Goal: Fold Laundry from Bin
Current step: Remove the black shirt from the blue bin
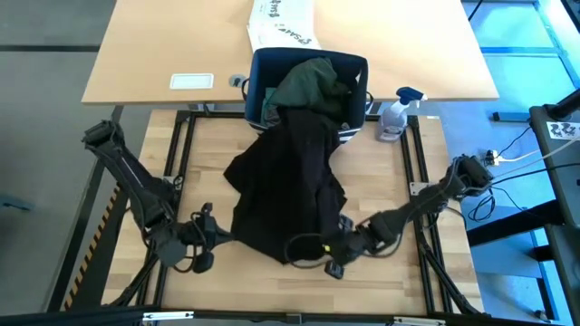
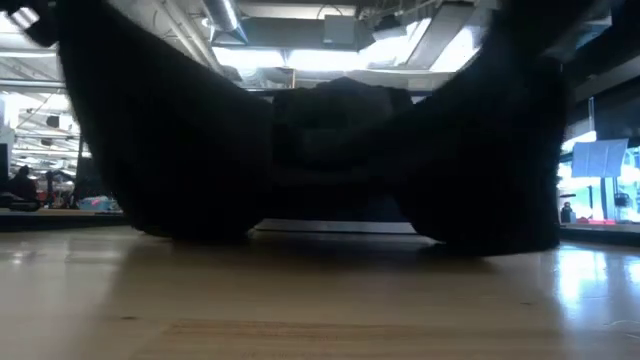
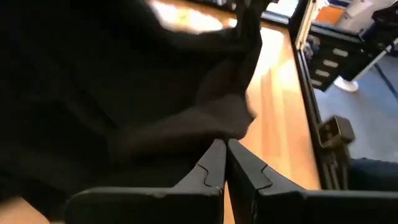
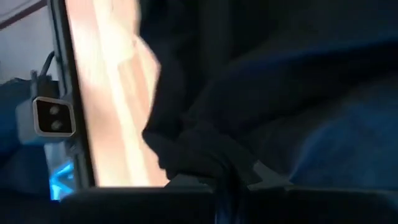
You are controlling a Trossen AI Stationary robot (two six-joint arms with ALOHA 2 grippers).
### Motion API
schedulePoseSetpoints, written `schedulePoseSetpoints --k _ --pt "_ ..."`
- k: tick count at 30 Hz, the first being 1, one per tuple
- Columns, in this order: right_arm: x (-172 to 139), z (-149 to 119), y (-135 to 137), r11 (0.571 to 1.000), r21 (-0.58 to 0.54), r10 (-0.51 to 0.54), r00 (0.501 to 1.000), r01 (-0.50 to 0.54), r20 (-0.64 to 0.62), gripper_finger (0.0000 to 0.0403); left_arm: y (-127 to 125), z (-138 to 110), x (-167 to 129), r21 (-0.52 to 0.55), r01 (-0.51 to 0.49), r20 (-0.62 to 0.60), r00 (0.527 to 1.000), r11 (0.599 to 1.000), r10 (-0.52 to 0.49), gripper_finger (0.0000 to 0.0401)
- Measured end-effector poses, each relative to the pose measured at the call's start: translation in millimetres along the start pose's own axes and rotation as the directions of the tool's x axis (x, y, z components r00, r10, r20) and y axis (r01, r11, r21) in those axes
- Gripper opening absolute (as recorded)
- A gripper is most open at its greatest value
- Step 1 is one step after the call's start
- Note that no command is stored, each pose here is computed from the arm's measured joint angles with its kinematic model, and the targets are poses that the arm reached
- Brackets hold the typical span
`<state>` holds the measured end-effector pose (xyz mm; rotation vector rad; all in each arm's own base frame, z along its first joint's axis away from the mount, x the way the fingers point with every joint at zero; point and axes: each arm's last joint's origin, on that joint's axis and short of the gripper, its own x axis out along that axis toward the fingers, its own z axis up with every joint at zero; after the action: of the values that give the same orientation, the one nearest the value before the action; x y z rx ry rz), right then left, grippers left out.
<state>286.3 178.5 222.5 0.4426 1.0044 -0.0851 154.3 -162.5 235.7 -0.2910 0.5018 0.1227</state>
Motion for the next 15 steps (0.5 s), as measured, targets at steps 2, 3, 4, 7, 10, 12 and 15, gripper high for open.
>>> schedulePoseSetpoints --k 2,3,4,7,10,12,15 --pt "0.5 -13.3 4.5 0.999 0.042 0.001 1.0 0.0 -0.018 0.0 -4.2 -7.5 1.2 -0.029 0.024 -0.043 0.999 0.999 -0.025 0.0" --pt "0.6 -19.4 6.8 0.998 0.064 0.003 1.0 -0.001 -0.027 0.0 -6.4 -11.5 2.6 -0.042 0.034 -0.069 0.997 0.999 -0.036 0.0" --pt "1.2 -25.2 10.0 0.996 0.084 0.012 0.999 -0.009 -0.032 0.0 -8.5 -15.8 4.1 -0.054 0.042 -0.101 0.994 0.998 -0.047 0.0" --pt "2.5 -39.9 23.8 0.991 0.122 0.062 0.997 -0.058 -0.034 0.0 -16.5 -29.4 9.1 -0.099 0.075 -0.196 0.976 0.992 -0.093 0.0" --pt "6.2 -52.7 40.6 0.979 0.142 0.156 0.987 -0.15 -0.037 0.0 -26.8 -43.9 13.7 -0.15 0.125 -0.302 0.939 0.981 -0.166 0.0" --pt "8.7 -60.5 50.0 0.97 0.141 0.205 0.978 -0.198 -0.033 0.0 -33.6 -52.2 15.2 -0.178 0.153 -0.342 0.917 0.972 -0.207 0.0" --pt "13.1 -69.4 58.4 0.959 0.159 0.242 0.97 -0.235 -0.03 0.0 -41.0 -61.7 15.2 -0.207 0.172 -0.359 0.902 0.963 -0.238 0.0"
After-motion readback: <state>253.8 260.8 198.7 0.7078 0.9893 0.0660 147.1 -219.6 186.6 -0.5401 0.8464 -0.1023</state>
